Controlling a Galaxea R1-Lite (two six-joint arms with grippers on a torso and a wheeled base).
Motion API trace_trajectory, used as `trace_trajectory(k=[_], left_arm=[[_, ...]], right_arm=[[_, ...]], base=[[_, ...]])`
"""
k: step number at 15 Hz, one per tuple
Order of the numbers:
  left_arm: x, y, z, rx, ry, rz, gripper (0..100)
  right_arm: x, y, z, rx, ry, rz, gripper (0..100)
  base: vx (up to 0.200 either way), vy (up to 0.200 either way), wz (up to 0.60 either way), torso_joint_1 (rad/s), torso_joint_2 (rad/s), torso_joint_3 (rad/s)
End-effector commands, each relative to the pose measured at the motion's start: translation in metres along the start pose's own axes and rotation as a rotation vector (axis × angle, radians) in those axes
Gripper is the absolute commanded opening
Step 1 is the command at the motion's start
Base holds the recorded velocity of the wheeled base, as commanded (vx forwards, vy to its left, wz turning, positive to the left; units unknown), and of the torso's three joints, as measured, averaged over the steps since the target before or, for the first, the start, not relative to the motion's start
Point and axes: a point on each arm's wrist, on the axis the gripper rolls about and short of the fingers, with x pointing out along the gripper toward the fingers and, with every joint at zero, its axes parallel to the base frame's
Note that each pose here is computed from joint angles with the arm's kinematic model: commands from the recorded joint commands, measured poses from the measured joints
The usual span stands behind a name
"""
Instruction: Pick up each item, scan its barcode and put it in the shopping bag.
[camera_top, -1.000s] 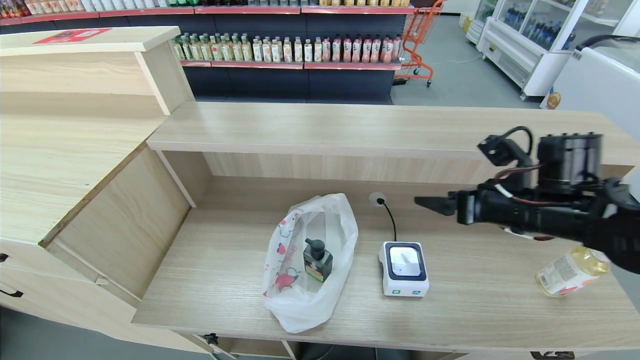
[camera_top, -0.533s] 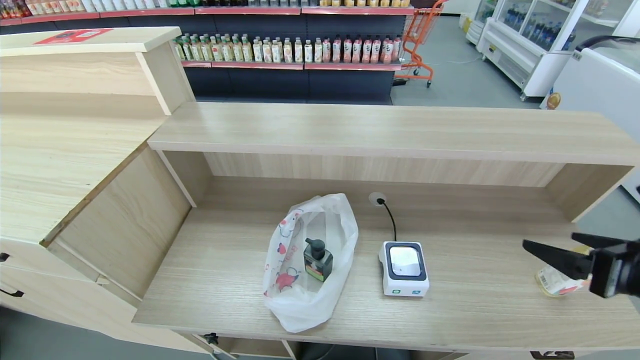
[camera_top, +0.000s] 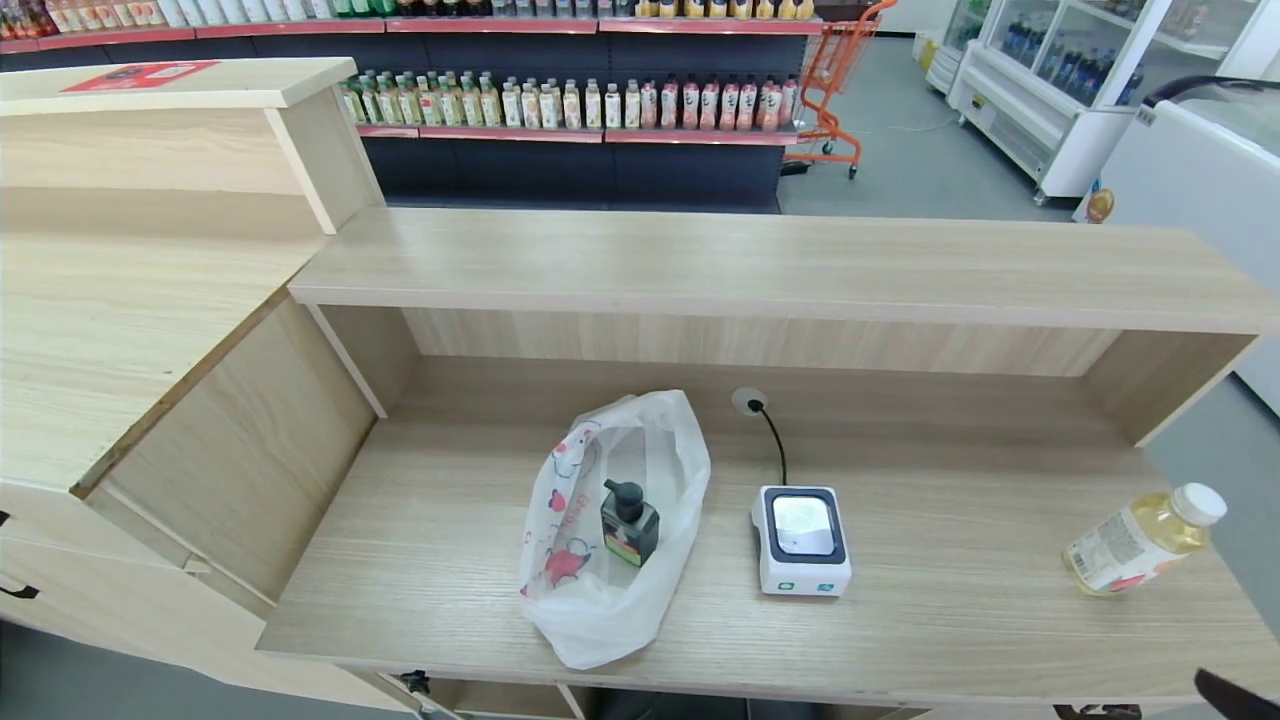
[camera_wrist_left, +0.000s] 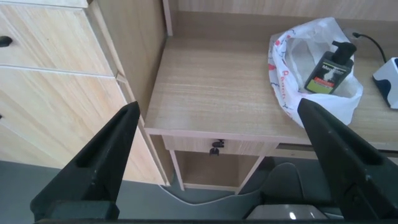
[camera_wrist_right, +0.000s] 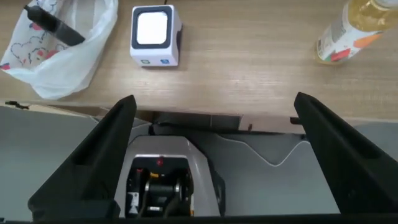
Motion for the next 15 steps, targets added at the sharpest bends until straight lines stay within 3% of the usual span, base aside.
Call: trace_trajectory(k=[1, 13, 15], left_arm=[[0.0, 0.0, 0.0, -0.002, 0.0, 0.003, 100], [0.0, 0.0, 0.0, 0.001, 0.0, 0.003, 100], [0.0, 0.0, 0.0, 0.001, 0.0, 0.001, 100]], right_arm=[[-0.027, 0.005, -0.019, -0.014, -0.082, -0.003, 100], [-0.031, 0.007, 0.009, -0.019, -0.1, 0.043, 100], [-0.032, 0.008, 0.011, -0.021, -0.104, 0.053, 100]], base=[[0.0, -0.2, 0.0, 0.002, 0.0, 0.002], [0.0, -0.2, 0.0, 0.004, 0.0, 0.002], [0.0, 0.0, 0.0, 0.0, 0.0, 0.0]])
